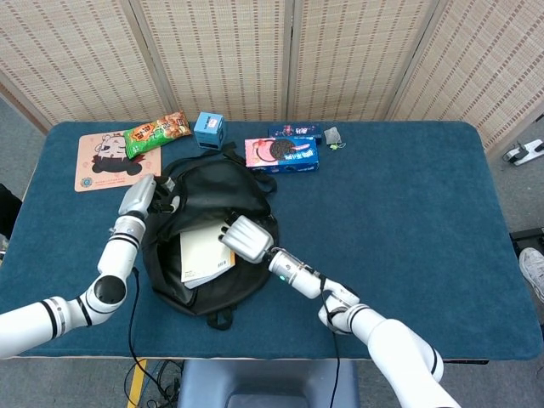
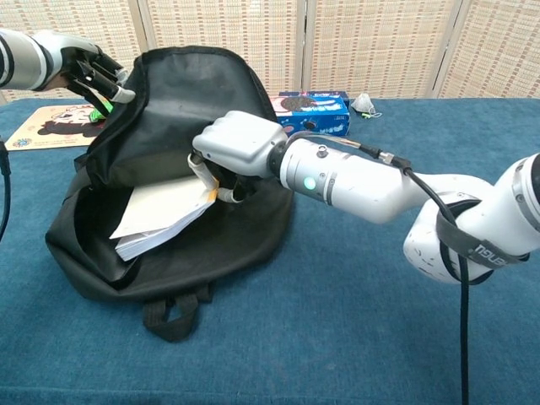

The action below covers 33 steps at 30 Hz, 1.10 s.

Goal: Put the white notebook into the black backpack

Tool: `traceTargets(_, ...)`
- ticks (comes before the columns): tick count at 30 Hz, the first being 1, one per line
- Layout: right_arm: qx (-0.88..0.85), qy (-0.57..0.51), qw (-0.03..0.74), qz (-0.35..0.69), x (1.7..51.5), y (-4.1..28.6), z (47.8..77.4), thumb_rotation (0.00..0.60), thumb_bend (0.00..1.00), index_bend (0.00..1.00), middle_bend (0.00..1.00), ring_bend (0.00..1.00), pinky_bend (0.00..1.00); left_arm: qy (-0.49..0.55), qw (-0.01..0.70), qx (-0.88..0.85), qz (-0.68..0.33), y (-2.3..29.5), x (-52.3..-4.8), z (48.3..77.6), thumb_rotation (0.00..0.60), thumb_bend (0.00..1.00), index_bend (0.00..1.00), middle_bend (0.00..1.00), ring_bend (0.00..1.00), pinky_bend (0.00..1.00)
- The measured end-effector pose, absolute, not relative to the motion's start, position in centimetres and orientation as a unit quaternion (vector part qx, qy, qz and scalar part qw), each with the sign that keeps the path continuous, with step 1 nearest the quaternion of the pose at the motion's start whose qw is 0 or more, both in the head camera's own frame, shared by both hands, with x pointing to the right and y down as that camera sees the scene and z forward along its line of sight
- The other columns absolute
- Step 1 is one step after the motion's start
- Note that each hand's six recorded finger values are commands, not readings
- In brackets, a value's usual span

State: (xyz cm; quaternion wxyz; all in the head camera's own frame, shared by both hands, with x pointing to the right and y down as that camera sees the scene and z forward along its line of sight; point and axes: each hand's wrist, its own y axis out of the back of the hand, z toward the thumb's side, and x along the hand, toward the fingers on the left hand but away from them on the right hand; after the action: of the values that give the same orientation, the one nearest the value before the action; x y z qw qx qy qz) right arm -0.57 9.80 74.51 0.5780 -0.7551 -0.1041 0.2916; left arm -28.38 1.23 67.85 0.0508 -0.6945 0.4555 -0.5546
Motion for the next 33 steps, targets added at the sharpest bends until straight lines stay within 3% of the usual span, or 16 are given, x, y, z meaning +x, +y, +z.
traceTargets(2,-0.754,-0.102,0.578,0.294,-0.4,9.9,74.6,0.6,0.42,0.17,0.32,0.2,0.16,0.456,0.05,-0.694,-0.554,1.3,-28.5,67.8,0.6,0.65,0.78,0.39,0.36,0.33)
traceTargets(4,-0.756,-0.103,0.575,0.295,-0.2,10.0,74.5,0.6,0.41,0.06,0.27,0.16,0.14,0.457,0.049,-0.695,-0.553,1.3,-28.5,67.7,0.6,0.65,0.78,0.39,0.36,0.33)
traceTargets(6,-0.76,-0.103,0.569,0.296,0.1,10.1,74.5,0.6,0.39,0.01,0.22,0.13,0.13,0.457,0.049,-0.695,-0.552,1.4,-28.6,67.8,0.6,0.65,0.78,0.39,0.36,0.33)
traceTargets(11,-0.759,-0.095,0.572,0.296,0.9,10.4,74.0,0.6,0.31,0.0,0.1,0.05,0.09,0.456,0.047,-0.697,-0.552,1.8,-28.7,67.8,0.6,0.64,0.77,0.39,0.36,0.33)
traceTargets(21,-0.763,-0.104,0.572,0.281,4.6,10.7,70.5,0.6,0.29,0.0,0.1,0.03,0.08,0.45,0.056,-0.704,-0.546,3.5,-29.0,66.9,0.6,0.63,0.7,0.38,0.36,0.33)
traceTargets(28,-0.76,-0.141,0.566,0.286,10.2,10.3,66.3,0.6,0.29,0.0,0.13,0.03,0.08,0.448,0.065,-0.711,-0.538,5.5,-29.5,65.6,0.6,0.63,0.51,0.35,0.36,0.33)
traceTargets(33,-0.744,-0.168,0.565,0.315,16.2,10.4,63.5,0.6,0.29,0.0,0.14,0.03,0.08,0.438,0.09,-0.719,-0.531,7.5,-29.6,64.5,0.6,0.56,0.34,0.33,0.34,0.33)
